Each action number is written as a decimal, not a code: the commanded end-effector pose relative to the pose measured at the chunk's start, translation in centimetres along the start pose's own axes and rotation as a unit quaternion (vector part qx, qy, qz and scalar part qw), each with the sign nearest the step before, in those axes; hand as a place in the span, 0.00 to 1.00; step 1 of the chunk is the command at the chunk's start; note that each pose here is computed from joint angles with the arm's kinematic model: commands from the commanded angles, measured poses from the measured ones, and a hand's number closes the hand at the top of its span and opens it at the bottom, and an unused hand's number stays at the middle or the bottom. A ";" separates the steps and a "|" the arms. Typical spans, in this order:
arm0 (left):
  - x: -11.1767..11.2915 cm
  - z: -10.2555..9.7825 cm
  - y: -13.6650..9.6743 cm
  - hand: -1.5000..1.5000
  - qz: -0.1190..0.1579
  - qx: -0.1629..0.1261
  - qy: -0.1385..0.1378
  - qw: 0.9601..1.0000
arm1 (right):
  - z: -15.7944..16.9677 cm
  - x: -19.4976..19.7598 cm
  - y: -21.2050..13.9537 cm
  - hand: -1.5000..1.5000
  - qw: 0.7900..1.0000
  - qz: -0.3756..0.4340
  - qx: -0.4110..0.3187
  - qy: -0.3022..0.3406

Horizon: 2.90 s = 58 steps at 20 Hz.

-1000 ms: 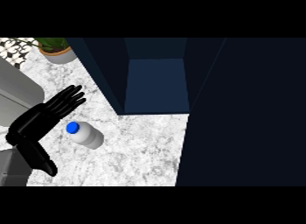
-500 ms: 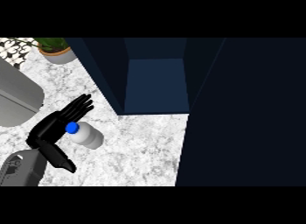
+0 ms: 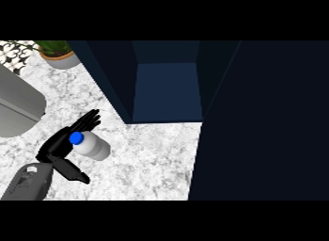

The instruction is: Pick up the bottled water, place it into the cabinet and close the cabinet

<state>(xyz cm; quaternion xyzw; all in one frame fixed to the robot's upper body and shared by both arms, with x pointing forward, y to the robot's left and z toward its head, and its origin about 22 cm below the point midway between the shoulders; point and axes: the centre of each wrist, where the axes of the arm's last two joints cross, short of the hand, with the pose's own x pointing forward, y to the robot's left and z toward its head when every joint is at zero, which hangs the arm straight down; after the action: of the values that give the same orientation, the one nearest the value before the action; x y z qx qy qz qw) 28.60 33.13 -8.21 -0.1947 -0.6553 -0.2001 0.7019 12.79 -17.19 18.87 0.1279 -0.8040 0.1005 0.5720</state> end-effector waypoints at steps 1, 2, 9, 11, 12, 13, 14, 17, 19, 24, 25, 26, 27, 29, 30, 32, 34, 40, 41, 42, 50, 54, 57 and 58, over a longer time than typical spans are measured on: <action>-1.1 -1.1 -0.3 0.00 0.028 -0.034 -0.028 0.999 | 1.7 2.8 -0.4 0.00 0.999 0.016 -0.010 -0.034; -1.1 -0.1 0.6 0.00 0.033 -0.028 -0.032 0.999 | 2.8 2.9 -0.3 0.00 0.999 0.001 -0.010 -0.042; -3.7 -0.2 -1.4 0.00 0.066 -0.025 -0.036 0.997 | 2.0 2.5 0.1 0.00 0.999 0.008 -0.004 -0.034; -1.4 -2.3 0.0 0.00 0.077 -0.038 -0.043 0.995 | 2.2 3.1 -0.3 0.00 0.999 0.011 -0.014 -0.047; -2.7 -1.0 -0.3 0.00 0.075 -0.027 -0.036 0.996 | 1.7 2.9 -0.3 0.00 0.999 0.003 -0.016 -0.040; -2.9 -0.8 -0.3 0.00 0.078 -0.030 -0.041 0.996 | 1.7 2.2 -0.4 0.00 0.999 0.013 -0.011 -0.036; -4.0 -0.3 -1.6 0.00 0.085 -0.034 -0.046 0.995 | 1.9 2.6 -0.4 0.00 0.999 0.003 -0.017 -0.039; -2.8 -1.9 -0.7 0.00 0.085 -0.029 -0.045 0.995 | 1.6 2.9 -0.2 0.00 0.999 0.002 -0.029 -0.037; -2.8 -1.5 -0.4 0.00 0.104 -0.026 -0.044 0.993 | 2.0 2.8 -0.5 0.00 0.999 0.004 -0.031 -0.031; -4.3 -2.4 -3.0 1.00 0.122 -0.053 -0.040 0.990 | 2.2 2.4 -0.6 0.00 0.999 0.017 -0.031 -0.028; -4.2 -2.0 -2.5 1.00 0.131 -0.062 -0.032 0.989 | 1.5 1.9 -0.6 0.00 0.998 0.008 -0.042 -0.035; -4.4 -3.4 -4.0 1.00 0.147 -0.082 -0.028 0.985 | 1.6 1.7 -0.7 0.00 0.998 0.006 -0.043 -0.036; -4.8 -3.0 -4.2 1.00 0.162 -0.092 -0.017 0.982 | 1.8 1.9 -1.0 0.00 0.999 0.017 -0.041 -0.031; -4.6 -3.8 -4.8 1.00 0.170 -0.107 -0.023 0.979 | 1.2 1.3 -1.4 0.00 0.998 0.015 -0.047 -0.032; -4.3 -4.1 -4.5 1.00 0.153 -0.095 -0.036 0.983 | 1.6 1.6 -1.7 0.00 0.999 0.019 -0.041 -0.026; -3.7 -4.1 -4.3 1.00 0.118 -0.106 -0.061 0.986 | 2.4 2.5 -1.5 0.00 0.999 0.022 -0.043 -0.024; -3.0 -5.0 -4.6 1.00 0.081 -0.096 -0.096 0.988 | 2.2 2.1 -2.5 0.00 0.998 0.031 -0.041 -0.031; -4.1 -5.3 -6.9 1.00 0.084 -0.060 -0.123 0.987 | 2.3 1.4 -2.3 0.00 0.997 0.041 -0.066 -0.024; -3.4 -6.3 -6.3 1.00 0.084 0.005 -0.132 0.988 | 2.9 1.9 -2.7 0.00 0.997 0.048 -0.065 -0.021; -4.2 -6.0 -7.2 1.00 0.068 0.049 -0.134 0.987 | 2.0 1.2 -3.4 0.00 0.997 0.047 -0.064 -0.024; -3.0 -9.1 -9.7 1.00 0.138 0.197 -0.183 0.953 | 3.2 1.3 -5.4 0.00 0.993 0.067 -0.094 -0.029; -0.7 -11.3 -10.6 1.00 0.126 0.175 -0.180 0.960 | 4.0 1.4 -6.5 0.00 0.992 0.070 -0.106 -0.024; -1.0 -11.6 -11.9 1.00 0.128 0.177 -0.181 0.959 | 4.4 1.4 -7.0 0.00 0.993 0.070 -0.096 -0.026; 0.5 -12.8 -11.7 1.00 0.132 0.164 -0.177 0.961 | 3.5 0.9 -8.4 0.00 0.991 0.077 -0.109 -0.031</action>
<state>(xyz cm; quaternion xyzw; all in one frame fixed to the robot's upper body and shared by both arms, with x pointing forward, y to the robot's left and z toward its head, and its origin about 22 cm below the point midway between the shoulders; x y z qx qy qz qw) 30.58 19.54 -11.46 -0.1614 -0.7545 0.0543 0.6338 13.20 -25.17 17.46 -0.0496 -0.8261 0.0745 0.5564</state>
